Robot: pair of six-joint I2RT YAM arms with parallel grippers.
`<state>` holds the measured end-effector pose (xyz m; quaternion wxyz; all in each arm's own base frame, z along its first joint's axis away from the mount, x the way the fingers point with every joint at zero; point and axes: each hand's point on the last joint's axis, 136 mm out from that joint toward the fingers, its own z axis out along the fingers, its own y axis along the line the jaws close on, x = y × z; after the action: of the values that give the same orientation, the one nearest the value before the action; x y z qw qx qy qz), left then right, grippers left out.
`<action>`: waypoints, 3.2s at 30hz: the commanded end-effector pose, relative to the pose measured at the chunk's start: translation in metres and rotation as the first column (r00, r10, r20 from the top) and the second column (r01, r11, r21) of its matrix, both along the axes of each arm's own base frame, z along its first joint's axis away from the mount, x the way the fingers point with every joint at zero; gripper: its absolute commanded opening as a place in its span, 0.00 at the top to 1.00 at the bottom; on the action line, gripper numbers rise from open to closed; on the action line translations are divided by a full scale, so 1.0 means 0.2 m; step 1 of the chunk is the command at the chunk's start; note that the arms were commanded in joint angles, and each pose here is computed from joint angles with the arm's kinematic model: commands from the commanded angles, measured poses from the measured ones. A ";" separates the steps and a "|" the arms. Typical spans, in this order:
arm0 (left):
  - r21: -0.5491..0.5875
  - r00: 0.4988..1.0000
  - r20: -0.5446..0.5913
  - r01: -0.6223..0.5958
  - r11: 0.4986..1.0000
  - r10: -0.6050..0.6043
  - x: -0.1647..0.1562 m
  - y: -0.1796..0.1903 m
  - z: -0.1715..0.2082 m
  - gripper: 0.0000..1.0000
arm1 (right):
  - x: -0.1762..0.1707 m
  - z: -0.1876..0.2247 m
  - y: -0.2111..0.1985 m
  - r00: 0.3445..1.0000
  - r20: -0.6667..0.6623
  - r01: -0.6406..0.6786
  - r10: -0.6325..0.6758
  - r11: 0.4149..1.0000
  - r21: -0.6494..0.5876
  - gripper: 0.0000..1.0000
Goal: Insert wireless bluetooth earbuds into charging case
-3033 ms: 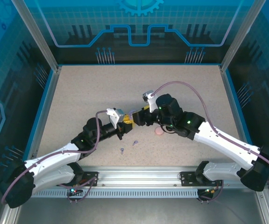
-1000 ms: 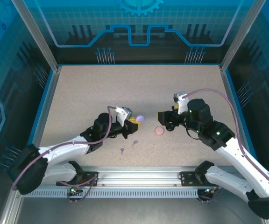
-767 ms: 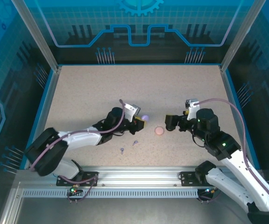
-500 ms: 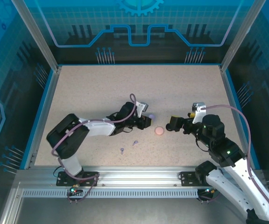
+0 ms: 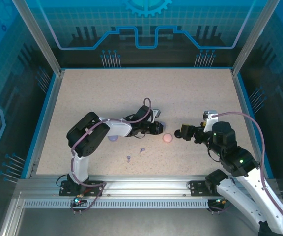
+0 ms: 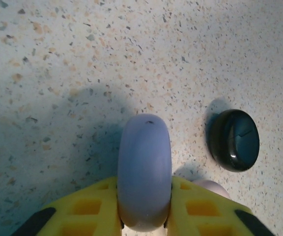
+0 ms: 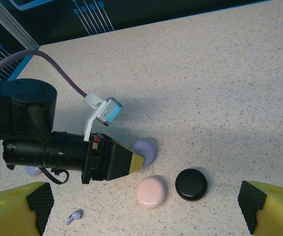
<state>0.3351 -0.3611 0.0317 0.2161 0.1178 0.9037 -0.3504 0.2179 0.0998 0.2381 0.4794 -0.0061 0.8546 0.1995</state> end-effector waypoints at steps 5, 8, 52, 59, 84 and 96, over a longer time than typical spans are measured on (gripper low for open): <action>0.051 0.999 -0.021 -0.034 0.998 0.035 0.00 0.04 -0.06 0.56 | 0.02 -0.07 -0.07 0.995 -0.036 0.098 -0.097 0.995 0.025 0.00; 0.071 0.999 -0.011 -0.043 0.997 0.044 0.00 0.06 -0.06 0.51 | 0.03 -0.11 -0.06 0.992 -0.058 0.112 -0.109 0.992 0.050 0.00; -0.130 0.545 0.038 -0.829 0.545 0.838 -0.06 1.83 0.74 0.01 | 0.35 -0.59 1.42 0.781 -0.438 -0.594 0.445 0.747 -0.300 0.00; -0.207 0.437 -0.043 -0.884 0.420 0.899 -0.08 1.99 0.79 0.01 | 0.33 -0.77 1.66 0.754 -0.507 -0.627 0.418 0.689 -0.363 0.01; -0.216 0.433 -0.058 -0.885 0.412 0.900 -0.09 1.99 0.76 0.01 | 0.29 -1.10 1.83 0.695 -0.617 -0.691 0.370 0.583 -0.429 0.18; -0.218 0.431 -0.062 -0.886 0.409 0.900 -0.09 1.99 0.76 0.01 | 0.30 -1.14 1.86 0.690 -0.621 -0.697 0.371 0.574 -0.430 0.29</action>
<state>0.3186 0.0371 0.1789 0.4054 -0.3959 0.7809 -0.2630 0.2845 0.4696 0.0210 0.1517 -0.3761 0.9130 0.0432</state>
